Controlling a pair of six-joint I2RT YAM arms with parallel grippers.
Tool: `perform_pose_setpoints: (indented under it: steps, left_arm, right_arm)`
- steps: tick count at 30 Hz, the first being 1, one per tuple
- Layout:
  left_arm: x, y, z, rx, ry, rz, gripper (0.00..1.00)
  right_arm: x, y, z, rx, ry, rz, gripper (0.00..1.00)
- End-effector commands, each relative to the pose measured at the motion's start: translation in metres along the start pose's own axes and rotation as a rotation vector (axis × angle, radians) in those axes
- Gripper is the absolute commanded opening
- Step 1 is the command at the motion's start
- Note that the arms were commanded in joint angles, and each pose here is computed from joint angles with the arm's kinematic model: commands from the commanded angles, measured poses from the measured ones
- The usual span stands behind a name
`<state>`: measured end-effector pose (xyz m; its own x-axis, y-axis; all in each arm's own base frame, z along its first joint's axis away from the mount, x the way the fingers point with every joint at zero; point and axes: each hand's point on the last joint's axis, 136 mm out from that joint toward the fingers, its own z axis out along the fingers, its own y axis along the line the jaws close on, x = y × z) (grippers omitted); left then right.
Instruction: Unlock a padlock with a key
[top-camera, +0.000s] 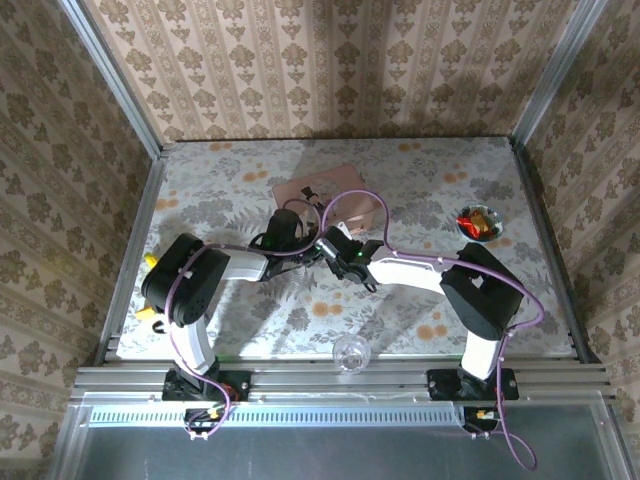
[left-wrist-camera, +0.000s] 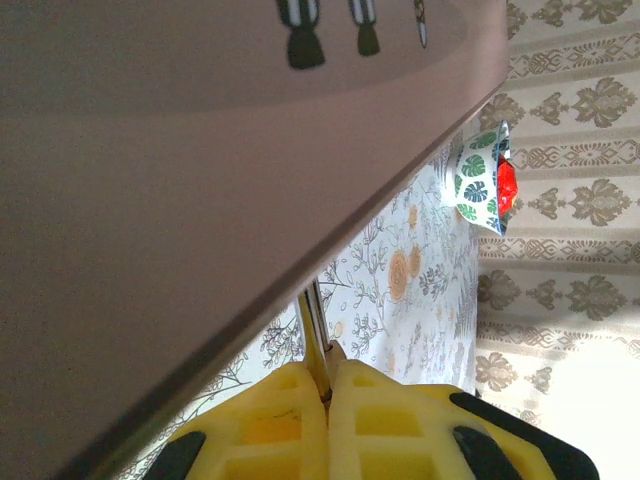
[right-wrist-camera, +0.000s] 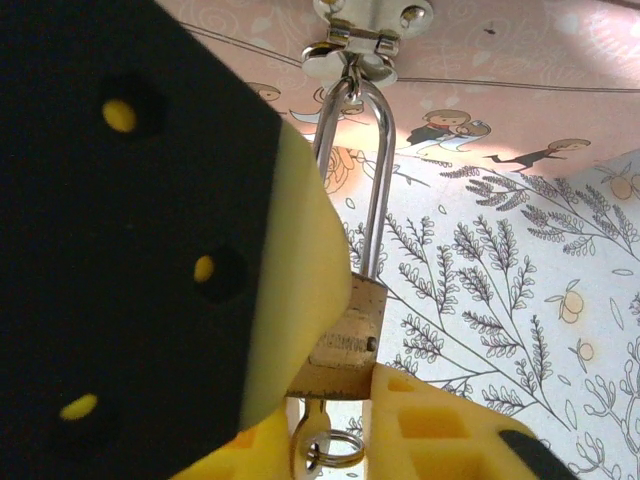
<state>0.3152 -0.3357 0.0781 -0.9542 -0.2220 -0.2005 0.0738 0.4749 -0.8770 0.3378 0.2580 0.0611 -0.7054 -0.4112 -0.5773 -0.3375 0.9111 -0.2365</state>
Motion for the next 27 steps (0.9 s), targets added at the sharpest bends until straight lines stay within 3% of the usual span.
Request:
perform_pose_setpoints:
  steps: [1, 4, 9, 19, 27]
  left_arm:
    - [0.024, 0.037, 0.0, -0.118, 0.087, -0.154, 0.0]
    - [0.026, 0.038, 0.001, -0.118, 0.094, -0.152, 0.0]
    - [0.027, 0.038, 0.001, -0.119, 0.098, -0.146, 0.0]
    - [0.028, 0.039, 0.001, -0.119, 0.101, -0.146, 0.0]
    - [0.029, 0.04, 0.0, -0.119, 0.1, -0.146, 0.0]
  right_arm:
    - [-0.007, -0.006, 0.007, 0.037, -0.016, -0.042, 0.14]
    - [-0.009, -0.001, 0.005, -0.01, -0.021, -0.047, 0.12]
    - [-0.007, 0.008, 0.004, -0.119, -0.007, -0.041, 0.0]
    - [-0.011, 0.01, -0.004, -0.293, -0.028, 0.035, 0.0]
    - [-0.022, -0.005, -0.017, -0.487, -0.087, 0.203, 0.0]
